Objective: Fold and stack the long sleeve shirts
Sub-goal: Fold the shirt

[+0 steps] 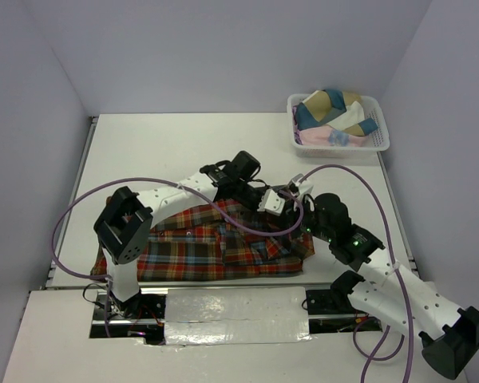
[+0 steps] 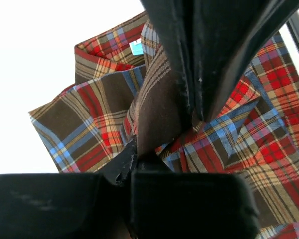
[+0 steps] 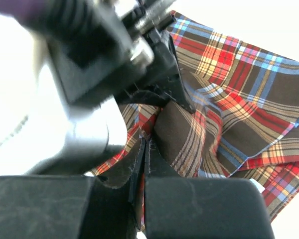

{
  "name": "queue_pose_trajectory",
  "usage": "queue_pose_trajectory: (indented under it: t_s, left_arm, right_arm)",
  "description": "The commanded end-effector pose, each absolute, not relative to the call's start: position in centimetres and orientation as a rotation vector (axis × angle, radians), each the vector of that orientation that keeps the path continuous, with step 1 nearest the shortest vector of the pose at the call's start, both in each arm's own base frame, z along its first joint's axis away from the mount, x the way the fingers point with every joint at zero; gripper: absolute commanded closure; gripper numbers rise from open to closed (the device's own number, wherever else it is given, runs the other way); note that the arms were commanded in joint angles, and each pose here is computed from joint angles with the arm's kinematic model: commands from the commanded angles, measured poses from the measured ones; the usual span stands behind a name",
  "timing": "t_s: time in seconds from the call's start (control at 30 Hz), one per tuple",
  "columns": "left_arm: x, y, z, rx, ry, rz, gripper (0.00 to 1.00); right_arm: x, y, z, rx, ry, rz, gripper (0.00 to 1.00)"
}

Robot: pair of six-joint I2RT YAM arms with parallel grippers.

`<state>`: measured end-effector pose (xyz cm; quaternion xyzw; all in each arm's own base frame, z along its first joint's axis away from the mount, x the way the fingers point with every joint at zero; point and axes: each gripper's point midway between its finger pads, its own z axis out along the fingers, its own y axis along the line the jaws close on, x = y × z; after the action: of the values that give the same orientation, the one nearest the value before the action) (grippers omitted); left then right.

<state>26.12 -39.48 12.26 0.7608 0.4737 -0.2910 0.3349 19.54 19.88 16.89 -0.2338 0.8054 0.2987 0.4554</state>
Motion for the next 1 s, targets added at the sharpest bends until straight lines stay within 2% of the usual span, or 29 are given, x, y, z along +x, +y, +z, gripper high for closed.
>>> queue_pose_trajectory:
  t_s: [0.0, 0.03, 0.07, 0.13, 0.23, 0.37, 0.5, 0.57, 0.63, 0.73, 0.9, 0.97]
  left_arm:
    - [25.9, -40.0, 15.2, 1.951, 1.267, -0.790, 1.00]
    - [26.2, -40.1, 16.7, 1.946, 1.263, -0.773, 1.00]
    - [25.8, -38.9, 16.6, 1.964, 1.354, -0.763, 1.00]
    - [25.8, -38.1, 19.0, 1.957, 1.390, -0.725, 1.00]
    - [23.4, -35.1, 20.5, 2.032, 1.461, -0.708, 1.00]
    - [19.7, -32.4, 21.1, 2.119, 1.506, -0.629, 1.00]
    - [15.9, -32.3, 22.0, 2.075, 1.645, -0.649, 1.00]
    - [15.2, -32.3, 22.2, 1.968, 1.804, -0.702, 1.00]
    - [16.1, -32.0, 21.9, 1.857, 1.929, -0.660, 1.00]
    - [17.7, -32.2, 21.5, 1.502, 2.236, -0.757, 1.00]
    - [24.8, -30.5, 22.0, 1.010, 2.433, -0.786, 1.00]
    - [26.8, -29.5, 22.2, 0.776, 2.504, -0.886, 1.00]
  right_arm:
    - [20.0, 20.1, 18.9, -0.559, 1.923, 0.738, 0.99]
    - [20.1, 20.0, 19.2, -0.550, 1.921, 0.736, 0.79]
    - [20.3, 19.8, 20.2, -0.535, 1.910, 0.721, 0.67]
    - [20.6, 18.9, 21.2, -0.490, 1.913, 0.672, 0.46]
    - [20.7, 17.7, 24.9, -0.436, 1.822, 0.647, 0.29]
    - [21.0, 16.2, 28.3, -0.339, 1.746, 0.627, 0.24]
    - [21.3, 16.4, 26.3, -0.326, 1.863, 0.617, 0.25]
    - [20.7, 16.7, 25.4, -0.338, 1.915, 0.638, 0.25]
    - [20.1, 16.8, 25.0, -0.341, 1.926, 0.665, 0.24]
    - [19.9, 15.8, 25.7, -0.274, 1.889, 0.655, 0.23]
    - [20.3, 15.8, 26.7, -0.305, 1.904, 0.620, 0.24]
    - [20.9, 16.2, 26.9, -0.326, 1.912, 0.603, 0.25]
